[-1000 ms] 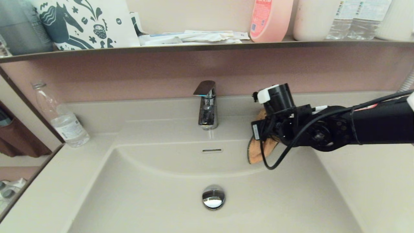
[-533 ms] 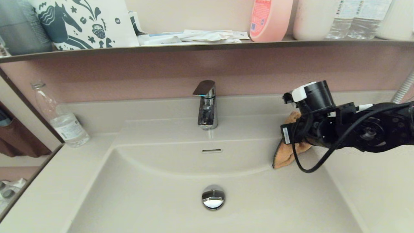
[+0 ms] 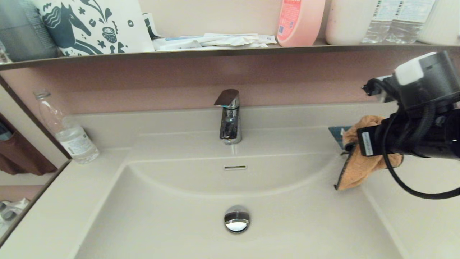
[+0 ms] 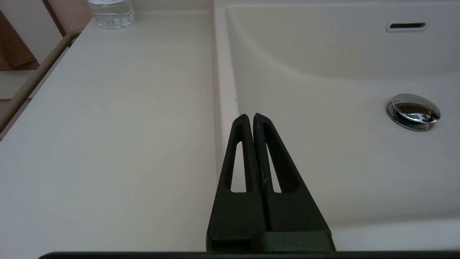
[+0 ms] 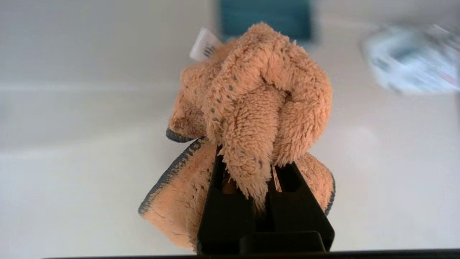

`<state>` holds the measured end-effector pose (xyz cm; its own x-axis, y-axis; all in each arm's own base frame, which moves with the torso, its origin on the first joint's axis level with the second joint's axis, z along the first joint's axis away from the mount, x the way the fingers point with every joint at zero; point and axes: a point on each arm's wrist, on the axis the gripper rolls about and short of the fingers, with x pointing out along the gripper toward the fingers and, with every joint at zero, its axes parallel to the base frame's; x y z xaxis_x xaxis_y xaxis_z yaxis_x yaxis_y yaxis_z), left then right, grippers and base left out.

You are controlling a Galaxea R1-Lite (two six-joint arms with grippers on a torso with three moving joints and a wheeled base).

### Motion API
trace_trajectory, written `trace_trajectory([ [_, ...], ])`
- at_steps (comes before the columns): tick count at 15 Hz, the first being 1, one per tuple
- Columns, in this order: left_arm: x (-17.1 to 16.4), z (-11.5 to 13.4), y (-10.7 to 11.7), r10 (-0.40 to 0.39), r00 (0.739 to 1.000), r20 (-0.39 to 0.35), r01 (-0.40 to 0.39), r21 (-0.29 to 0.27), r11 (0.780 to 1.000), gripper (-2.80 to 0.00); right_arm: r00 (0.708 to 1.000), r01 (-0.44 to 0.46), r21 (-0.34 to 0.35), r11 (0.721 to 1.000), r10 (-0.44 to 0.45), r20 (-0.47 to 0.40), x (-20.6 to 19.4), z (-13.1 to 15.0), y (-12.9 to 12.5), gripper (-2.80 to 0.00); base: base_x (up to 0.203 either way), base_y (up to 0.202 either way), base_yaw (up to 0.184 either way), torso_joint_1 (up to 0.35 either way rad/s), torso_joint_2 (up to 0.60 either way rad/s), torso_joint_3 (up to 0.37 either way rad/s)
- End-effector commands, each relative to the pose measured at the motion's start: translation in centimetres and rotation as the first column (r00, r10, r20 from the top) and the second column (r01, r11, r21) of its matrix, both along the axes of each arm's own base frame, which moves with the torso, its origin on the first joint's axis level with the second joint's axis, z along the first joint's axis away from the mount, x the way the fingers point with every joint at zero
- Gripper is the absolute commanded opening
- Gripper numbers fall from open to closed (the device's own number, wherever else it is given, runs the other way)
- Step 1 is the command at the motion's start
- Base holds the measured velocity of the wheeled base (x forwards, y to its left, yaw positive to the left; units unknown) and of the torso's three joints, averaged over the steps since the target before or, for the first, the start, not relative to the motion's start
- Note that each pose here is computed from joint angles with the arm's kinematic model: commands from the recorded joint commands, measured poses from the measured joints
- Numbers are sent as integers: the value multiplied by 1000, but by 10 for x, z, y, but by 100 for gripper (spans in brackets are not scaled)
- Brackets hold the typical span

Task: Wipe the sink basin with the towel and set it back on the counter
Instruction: Wipe the sink

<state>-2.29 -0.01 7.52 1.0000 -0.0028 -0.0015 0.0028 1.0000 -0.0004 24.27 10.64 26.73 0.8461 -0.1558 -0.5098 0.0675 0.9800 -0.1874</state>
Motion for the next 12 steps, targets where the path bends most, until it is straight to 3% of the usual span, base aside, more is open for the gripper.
trace_trajectory([
  [1,0,0,0,0,1000,-2,0,-1,1000,-280,999,24,14,1000,-25,28,-26,19,-18,-280,0,0,0,0,0,0],
  [4,0,0,0,0,1000,-2,0,-1,1000,-280,982,51,-82,995,-64,-175,-55,7,-39,-280,0,0,0,0,0,0],
  [8,0,0,0,0,1000,-2,0,0,1000,-280,903,51,-167,985,-117,-414,-88,-9,-54,-280,0,0,0,0,0,0],
  [12,0,0,0,1,1000,-2,-1,0,1000,-280,818,17,-267,963,-167,-550,-104,-6,-67,-280,0,0,0,0,0,0],
])
